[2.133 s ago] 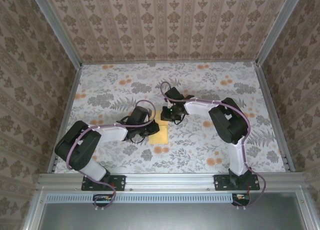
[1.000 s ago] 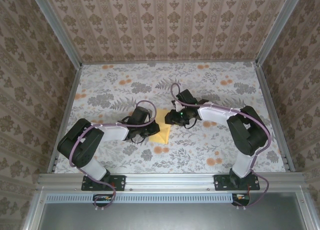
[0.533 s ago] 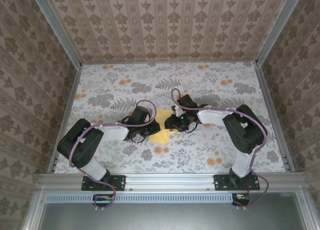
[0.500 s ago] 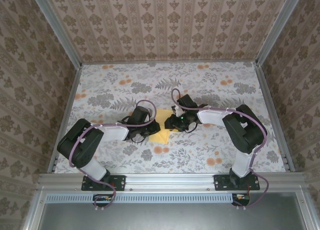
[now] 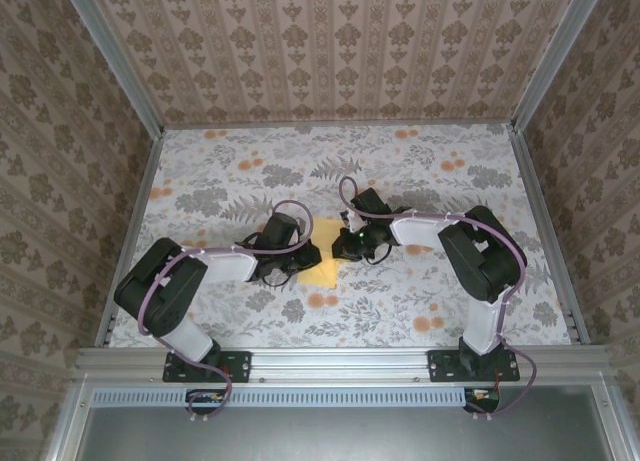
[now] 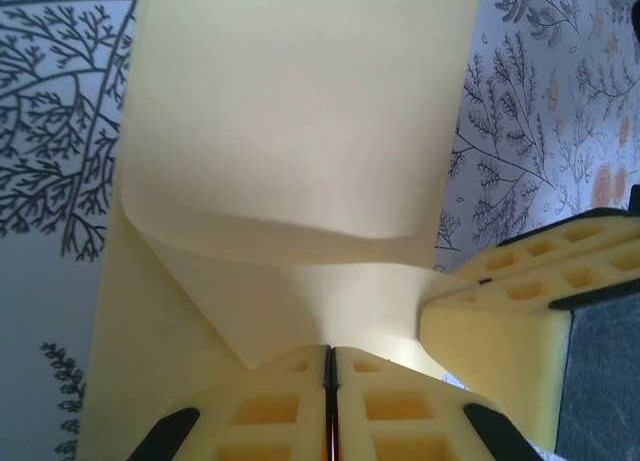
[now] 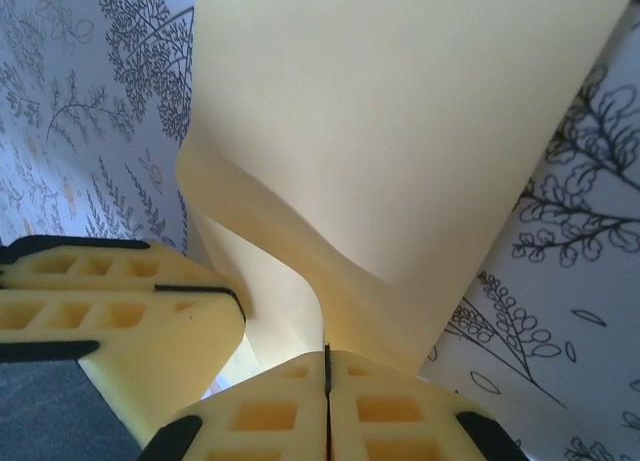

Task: Fold a paper plane with a square sheet of paper (pick it up from the middle)
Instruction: Fold the triangle a second time at the center of the table.

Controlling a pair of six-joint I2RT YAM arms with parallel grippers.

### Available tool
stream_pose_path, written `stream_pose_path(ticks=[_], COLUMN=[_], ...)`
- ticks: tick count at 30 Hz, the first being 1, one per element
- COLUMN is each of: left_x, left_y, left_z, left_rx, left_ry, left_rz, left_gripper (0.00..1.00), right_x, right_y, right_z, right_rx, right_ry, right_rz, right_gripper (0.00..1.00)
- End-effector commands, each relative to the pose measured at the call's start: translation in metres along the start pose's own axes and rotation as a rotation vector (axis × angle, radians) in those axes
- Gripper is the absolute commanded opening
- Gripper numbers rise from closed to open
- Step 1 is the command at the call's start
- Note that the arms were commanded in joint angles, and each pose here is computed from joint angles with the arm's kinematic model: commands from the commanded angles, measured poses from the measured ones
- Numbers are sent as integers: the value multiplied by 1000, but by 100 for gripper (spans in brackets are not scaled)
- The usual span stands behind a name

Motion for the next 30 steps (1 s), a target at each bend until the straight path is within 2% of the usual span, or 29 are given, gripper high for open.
stream_pose_path(ticks=[1,10,20,30], left_x=[-16,-22,-8,-28], left_y=[5,0,9,7], left_z=[5,4,-9,0], left_rx=[-6,24,23,19], left_ry=[-23,-40,-21,-65], left_rz=[-55,-75,-38,-86], left_gripper=[10,11,13,13], right_x=[-4,-8,-7,-9], right_y=[-1,-2,-1,-3], right_z=[3,4,6,7], right_rx=[1,3,1,6], right_ry=[24,36,57,64], right_rz=[-47,-79,-81,-90], right_gripper=[8,6,6,6])
Point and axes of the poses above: each hand's point on the last joint's axis, 136 mm out from that joint toward the fingers, its own y axis back along the fingers, its own x axis along the line the jaws close on, z = x × y, the point moved 4 cm from there along y, back along the fingers, and after that the axes turned 8 degrees about y, right-handed, at the moved point
